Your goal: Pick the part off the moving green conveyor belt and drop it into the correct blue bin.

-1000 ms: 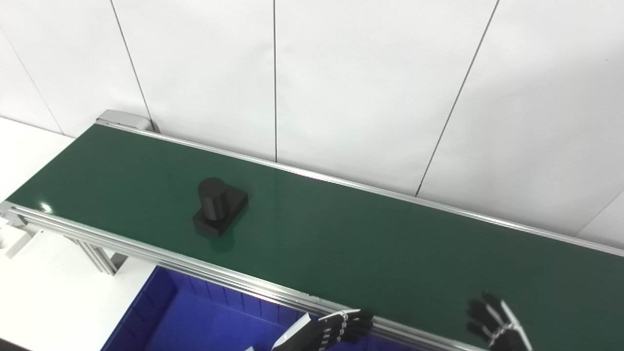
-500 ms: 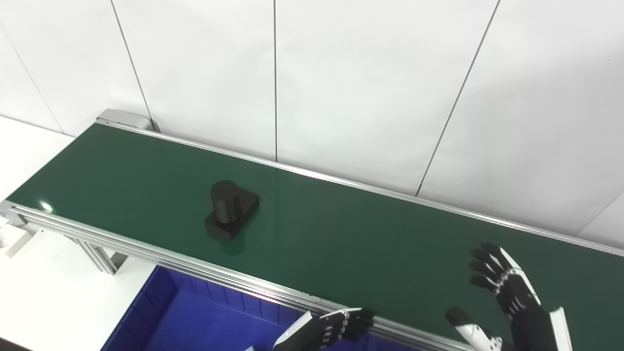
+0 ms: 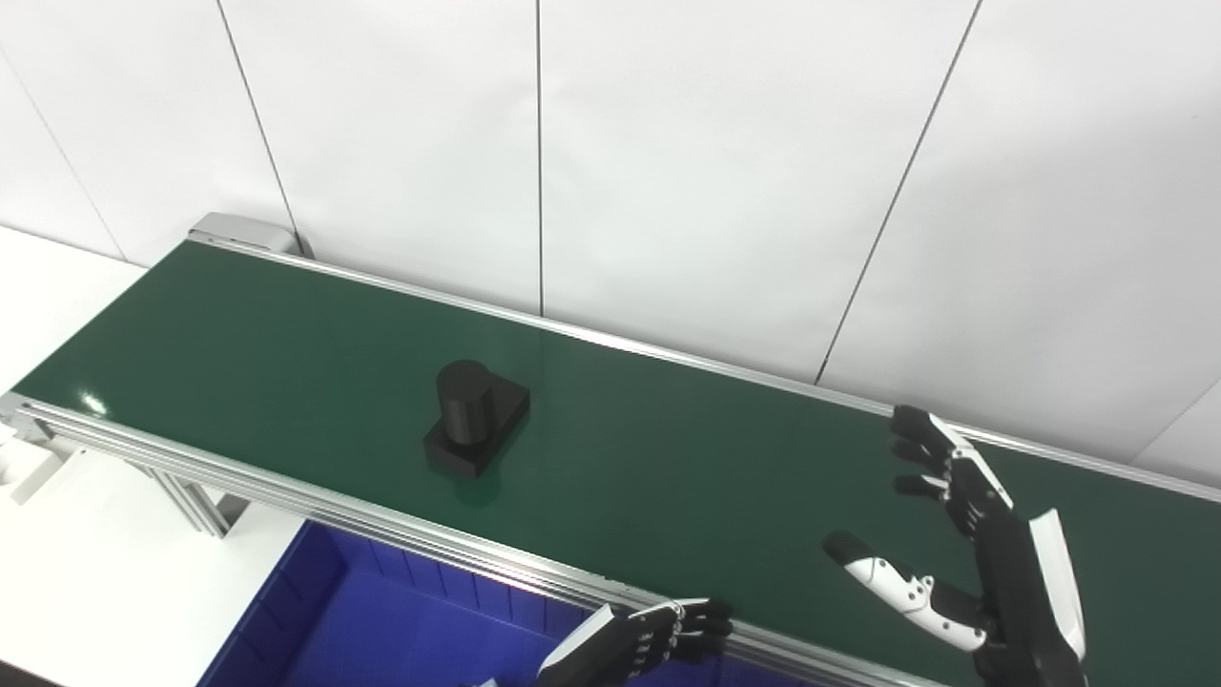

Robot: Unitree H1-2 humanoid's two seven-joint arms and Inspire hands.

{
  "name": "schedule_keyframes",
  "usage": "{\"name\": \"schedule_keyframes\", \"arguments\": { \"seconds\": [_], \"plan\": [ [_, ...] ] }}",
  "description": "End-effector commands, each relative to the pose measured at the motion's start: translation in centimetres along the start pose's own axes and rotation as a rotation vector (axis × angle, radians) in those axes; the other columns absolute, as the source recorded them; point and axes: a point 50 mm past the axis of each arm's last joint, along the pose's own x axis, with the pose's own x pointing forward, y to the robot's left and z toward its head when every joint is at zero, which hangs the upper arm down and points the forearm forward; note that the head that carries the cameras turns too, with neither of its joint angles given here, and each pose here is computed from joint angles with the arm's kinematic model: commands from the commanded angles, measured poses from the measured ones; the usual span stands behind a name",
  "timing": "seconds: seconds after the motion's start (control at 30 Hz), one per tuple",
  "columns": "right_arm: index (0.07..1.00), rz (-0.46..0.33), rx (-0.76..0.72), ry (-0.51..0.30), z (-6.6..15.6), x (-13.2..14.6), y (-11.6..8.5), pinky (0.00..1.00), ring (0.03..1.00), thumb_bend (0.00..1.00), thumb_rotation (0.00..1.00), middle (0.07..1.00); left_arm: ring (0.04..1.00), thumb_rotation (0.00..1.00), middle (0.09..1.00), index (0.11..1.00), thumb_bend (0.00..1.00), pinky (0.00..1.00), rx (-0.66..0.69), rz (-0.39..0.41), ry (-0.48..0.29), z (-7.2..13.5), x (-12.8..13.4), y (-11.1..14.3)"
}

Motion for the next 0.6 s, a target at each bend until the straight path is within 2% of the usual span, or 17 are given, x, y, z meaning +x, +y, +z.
{"name": "schedule_keyframes", "arguments": {
  "seconds": [0.0,0.27,0.5,0.57],
  "plan": [
    [0.86,0.002,0.001,-0.03,0.7,0.9,-0.1,0.69,0.819,0.63,0.28,0.845,0.857,0.55,0.843,0.856,1.0,0.84,0.009,0.0,-0.072,1.2,0.9,0.3],
    [0.886,0.051,0.0,-0.034,0.7,2.7,0.2,0.79,0.858,0.64,0.28,0.873,0.867,0.54,0.848,0.86,1.0,0.85,-0.012,-0.001,-0.076,1.3,0.9,0.4],
    [0.885,0.104,-0.046,-0.036,0.5,4.6,0.9,0.79,0.853,0.65,0.28,0.877,0.867,0.55,0.844,0.86,1.0,0.85,-0.007,-0.002,-0.076,1.3,1.0,0.5],
    [0.879,0.115,-0.068,-0.03,0.4,5.0,1.2,0.76,0.843,0.66,0.33,0.869,0.868,0.55,0.846,0.861,1.0,0.85,-0.009,-0.002,-0.075,1.3,0.9,0.5]
  ]
}}
